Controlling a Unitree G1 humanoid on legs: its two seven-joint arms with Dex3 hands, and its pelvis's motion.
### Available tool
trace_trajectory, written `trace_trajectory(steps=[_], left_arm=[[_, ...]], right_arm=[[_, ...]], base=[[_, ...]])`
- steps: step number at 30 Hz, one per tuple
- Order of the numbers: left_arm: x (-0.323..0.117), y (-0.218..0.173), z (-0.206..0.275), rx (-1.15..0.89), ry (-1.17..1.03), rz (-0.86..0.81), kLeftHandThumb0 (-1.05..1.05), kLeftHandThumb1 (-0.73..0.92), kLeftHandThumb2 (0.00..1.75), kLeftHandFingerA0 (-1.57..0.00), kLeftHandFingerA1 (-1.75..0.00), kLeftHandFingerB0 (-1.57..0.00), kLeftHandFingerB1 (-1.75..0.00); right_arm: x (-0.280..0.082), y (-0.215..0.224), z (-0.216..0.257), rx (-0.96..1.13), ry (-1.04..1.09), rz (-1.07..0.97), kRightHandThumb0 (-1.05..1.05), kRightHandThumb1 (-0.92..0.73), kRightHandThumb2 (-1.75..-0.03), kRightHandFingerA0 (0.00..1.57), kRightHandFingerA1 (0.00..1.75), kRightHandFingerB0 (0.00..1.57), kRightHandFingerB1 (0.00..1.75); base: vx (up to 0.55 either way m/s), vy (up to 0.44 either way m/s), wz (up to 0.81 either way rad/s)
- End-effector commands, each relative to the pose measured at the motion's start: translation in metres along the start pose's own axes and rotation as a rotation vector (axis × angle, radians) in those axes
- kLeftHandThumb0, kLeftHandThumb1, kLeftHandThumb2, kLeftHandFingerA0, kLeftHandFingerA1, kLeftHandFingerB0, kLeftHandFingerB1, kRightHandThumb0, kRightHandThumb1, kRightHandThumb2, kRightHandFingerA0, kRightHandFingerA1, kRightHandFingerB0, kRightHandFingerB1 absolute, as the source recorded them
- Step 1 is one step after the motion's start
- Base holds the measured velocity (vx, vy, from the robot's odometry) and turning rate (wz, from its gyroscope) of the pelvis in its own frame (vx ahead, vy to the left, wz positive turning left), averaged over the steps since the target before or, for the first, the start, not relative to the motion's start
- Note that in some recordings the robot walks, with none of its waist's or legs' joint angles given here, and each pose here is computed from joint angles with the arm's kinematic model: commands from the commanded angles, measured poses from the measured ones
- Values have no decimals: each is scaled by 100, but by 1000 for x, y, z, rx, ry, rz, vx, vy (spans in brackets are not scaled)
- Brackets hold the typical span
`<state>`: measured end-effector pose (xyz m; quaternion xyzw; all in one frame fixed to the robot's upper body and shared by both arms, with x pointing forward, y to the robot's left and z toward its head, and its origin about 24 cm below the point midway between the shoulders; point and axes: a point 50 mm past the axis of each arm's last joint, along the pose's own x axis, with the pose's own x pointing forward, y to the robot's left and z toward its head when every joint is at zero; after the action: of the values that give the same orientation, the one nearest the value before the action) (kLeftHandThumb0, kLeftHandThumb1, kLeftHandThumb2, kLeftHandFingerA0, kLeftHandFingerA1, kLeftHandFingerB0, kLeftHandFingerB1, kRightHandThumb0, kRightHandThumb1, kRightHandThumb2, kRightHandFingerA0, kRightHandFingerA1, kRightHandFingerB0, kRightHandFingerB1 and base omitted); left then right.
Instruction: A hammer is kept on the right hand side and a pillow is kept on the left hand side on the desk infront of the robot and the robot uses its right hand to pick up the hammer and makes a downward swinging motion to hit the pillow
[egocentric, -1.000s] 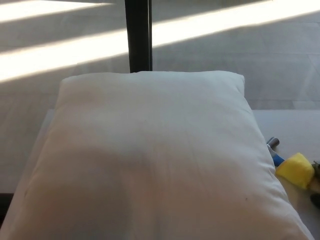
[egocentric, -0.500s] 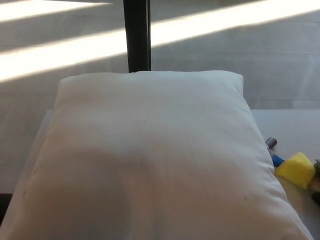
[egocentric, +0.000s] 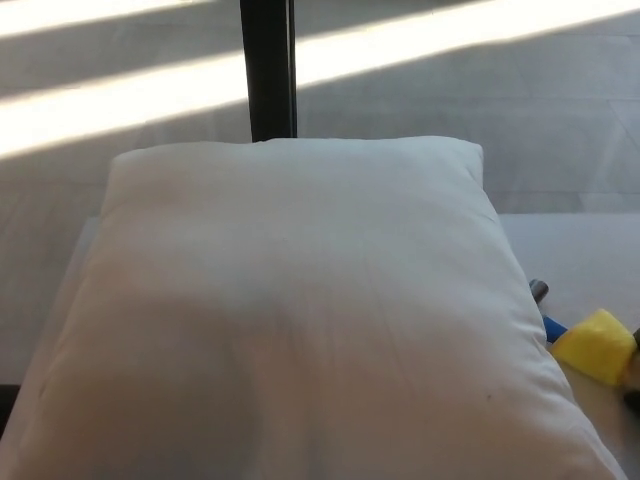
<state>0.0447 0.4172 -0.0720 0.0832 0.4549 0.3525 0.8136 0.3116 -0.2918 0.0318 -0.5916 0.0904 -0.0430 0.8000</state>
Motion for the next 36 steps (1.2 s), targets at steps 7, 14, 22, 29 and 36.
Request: trace_trajectory(steps=[7,14,22,29,36], left_arm=[[-2,8,-5,16,11,26,-58,72,62,-62,-61,-75,-54],[-2,7,-5,-8,4,21,-58,73,62,-61,-63,-67,-52],[-2,8,-4,-38,-2,26,-56,73,62,-61,-63,-65,-52],[-3,9,-5,-13,-1,15,-58,74,62,-58,-61,-68,-53],[-3,9,-8,-23,17,24,-57,73,62,-56,-61,-65,-53]], right_arm=[[19,-50,-4,401,116,-124,-21,-56,-91,86,175,73,159],[26,-70,0,474,129,-154,-16,-47,-105,90,167,85,144],[35,-84,20,497,63,-184,-15,-50,-99,92,175,82,154],[45,-100,56,477,-59,-182,-21,-41,-116,93,171,89,142],[49,-125,94,507,-159,-225,-17,-51,-99,93,175,84,146]], base=[[0,0,0],[0,0,0],[0,0,0],[0,0,0],[0,0,0]])
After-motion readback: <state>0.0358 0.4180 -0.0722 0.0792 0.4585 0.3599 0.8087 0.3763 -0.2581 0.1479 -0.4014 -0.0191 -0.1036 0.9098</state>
